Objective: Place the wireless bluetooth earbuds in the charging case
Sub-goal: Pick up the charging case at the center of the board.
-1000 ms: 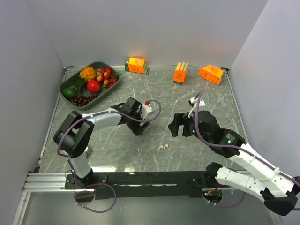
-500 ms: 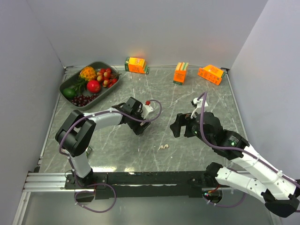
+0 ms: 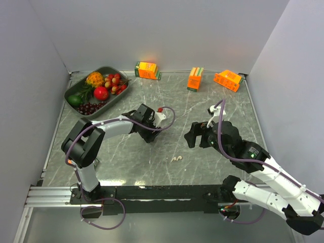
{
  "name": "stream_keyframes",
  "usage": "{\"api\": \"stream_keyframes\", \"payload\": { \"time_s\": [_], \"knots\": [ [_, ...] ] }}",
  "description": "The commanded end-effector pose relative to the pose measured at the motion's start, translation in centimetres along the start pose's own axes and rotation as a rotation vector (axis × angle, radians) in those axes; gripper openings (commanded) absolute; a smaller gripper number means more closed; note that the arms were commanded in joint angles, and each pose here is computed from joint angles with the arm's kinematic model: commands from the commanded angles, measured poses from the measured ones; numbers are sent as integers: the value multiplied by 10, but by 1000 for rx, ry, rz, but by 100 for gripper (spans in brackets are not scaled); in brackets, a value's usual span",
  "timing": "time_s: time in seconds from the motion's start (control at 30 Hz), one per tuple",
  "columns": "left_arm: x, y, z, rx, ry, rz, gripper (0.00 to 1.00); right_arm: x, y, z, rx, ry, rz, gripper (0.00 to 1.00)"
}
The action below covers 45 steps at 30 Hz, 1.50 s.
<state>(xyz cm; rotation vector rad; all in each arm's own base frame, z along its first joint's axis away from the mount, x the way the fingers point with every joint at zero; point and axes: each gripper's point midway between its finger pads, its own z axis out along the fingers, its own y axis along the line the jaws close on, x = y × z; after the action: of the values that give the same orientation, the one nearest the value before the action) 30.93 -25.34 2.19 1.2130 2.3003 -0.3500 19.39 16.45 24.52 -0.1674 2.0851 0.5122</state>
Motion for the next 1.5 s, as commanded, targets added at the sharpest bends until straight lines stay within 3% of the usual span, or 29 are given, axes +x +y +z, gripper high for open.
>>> {"api": "stream_keyframes", "payload": {
  "time_s": [0.0,0.23,0.27,0.37,0.6,0.83,0.87,0.9,0.97,1.0,1.03,1.23,1.47],
  "knots": [
    [-5,-5,-10,0,-16,-45,63,-17,3,-8,-12,-49,21,99],
    [9,-7,-1,-30,81,-213,43,-16,5,-11,-27,-53,45,99],
    [8,-7,0,-36,91,-231,36,-15,5,-11,-30,-48,50,99],
    [14,-14,4,-32,111,-309,26,-16,6,-12,-33,-49,59,99],
    [-19,-18,-22,-50,-96,-371,1,-19,2,-18,-19,-63,62,99],
    [-65,-18,-82,-109,-467,-322,1,-25,1,-24,-22,-92,73,99],
    [-56,-25,-92,-108,-515,-305,1,-24,4,-24,-40,-89,69,99],
    [-78,-32,-109,-96,-666,-264,1,-23,10,-22,-66,-80,61,99],
    [-66,-52,-126,-71,-796,-166,1,-16,23,-19,-139,-40,28,99],
    [-81,-63,-147,-60,-933,-122,1,-15,30,-15,-167,-25,19,99],
    [-80,-66,-156,-64,-987,-104,1,-12,35,-13,-191,-10,8,99],
    [-77,-86,-176,-19,-1092,-68,1,-13,60,0,-280,36,-23,99],
    [-89,-112,-193,44,-1130,4,1,-3,89,19,-365,128,-57,99]
  ]
}}
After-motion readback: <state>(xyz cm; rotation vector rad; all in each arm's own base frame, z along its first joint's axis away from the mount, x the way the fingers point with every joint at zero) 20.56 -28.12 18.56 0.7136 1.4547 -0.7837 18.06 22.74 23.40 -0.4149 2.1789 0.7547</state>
